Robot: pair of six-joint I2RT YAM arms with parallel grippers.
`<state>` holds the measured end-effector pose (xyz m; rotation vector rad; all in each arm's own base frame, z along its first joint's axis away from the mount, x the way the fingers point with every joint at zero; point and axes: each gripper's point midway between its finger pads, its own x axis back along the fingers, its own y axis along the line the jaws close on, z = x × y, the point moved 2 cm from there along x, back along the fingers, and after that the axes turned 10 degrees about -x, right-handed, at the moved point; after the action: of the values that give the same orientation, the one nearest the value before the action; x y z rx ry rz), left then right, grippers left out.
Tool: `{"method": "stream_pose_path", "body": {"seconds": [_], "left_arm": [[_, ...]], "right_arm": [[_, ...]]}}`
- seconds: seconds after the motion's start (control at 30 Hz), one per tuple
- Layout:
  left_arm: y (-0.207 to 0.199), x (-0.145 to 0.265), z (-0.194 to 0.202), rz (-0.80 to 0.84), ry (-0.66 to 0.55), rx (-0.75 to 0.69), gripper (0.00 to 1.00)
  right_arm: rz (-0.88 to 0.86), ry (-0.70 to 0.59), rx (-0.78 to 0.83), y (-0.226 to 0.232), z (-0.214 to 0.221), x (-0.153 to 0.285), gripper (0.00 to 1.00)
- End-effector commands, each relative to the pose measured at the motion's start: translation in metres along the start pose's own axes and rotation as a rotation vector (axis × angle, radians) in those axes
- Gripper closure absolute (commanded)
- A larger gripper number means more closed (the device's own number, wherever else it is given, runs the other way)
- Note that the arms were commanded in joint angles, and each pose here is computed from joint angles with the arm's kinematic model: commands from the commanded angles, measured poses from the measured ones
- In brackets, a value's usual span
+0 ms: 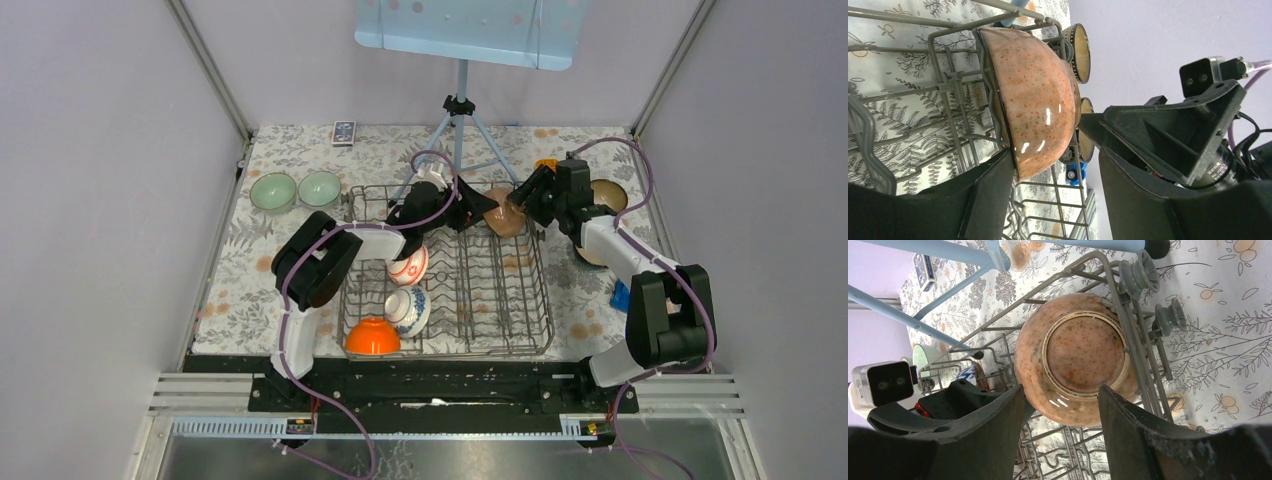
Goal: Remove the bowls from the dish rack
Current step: Pick up the bowl from the dish rack.
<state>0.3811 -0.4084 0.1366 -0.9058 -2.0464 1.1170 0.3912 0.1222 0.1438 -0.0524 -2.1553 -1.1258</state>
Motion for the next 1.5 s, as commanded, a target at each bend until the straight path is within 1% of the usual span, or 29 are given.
{"method": "stream_pose_path", "body": {"seconds": [0.0,0.43,0.8,1.13,1.33,1.4,1.47], "left_arm": [[-0.048,-0.003,-0.008,0.189,-0.029,-0.064,0.35],[-0.058,-0.010,-0.001,0.246,-0.002,-0.088,0.41],[-0.067,-0.014,0.000,0.290,-0.005,-0.097,0.57],[-0.073,-0.015,0.001,0.345,-0.011,-0.102,0.59],[-0.076,-0.016,0.001,0.374,-0.018,-0.108,0.60],[-0.078,-0.016,0.000,0.388,-0.020,-0.109,0.63],[-0.078,-0.017,0.001,0.395,-0.020,-0.108,0.68]], "right_arm": [[-0.052,0.006,-0.020,0.008,-0.004,-0.004,0.38],[-0.055,0.022,-0.039,0.003,-0.008,-0.006,0.41],[-0.076,0.043,-0.094,-0.003,-0.006,-0.008,0.45],[-0.094,0.054,-0.148,-0.011,-0.007,-0.010,0.48],[-0.117,0.055,-0.148,-0.010,-0.009,-0.009,0.49],[-0.124,0.052,-0.144,-0.009,-0.010,-0.008,0.49],[-0.130,0.052,-0.143,-0.008,-0.011,-0.008,0.49]]}}
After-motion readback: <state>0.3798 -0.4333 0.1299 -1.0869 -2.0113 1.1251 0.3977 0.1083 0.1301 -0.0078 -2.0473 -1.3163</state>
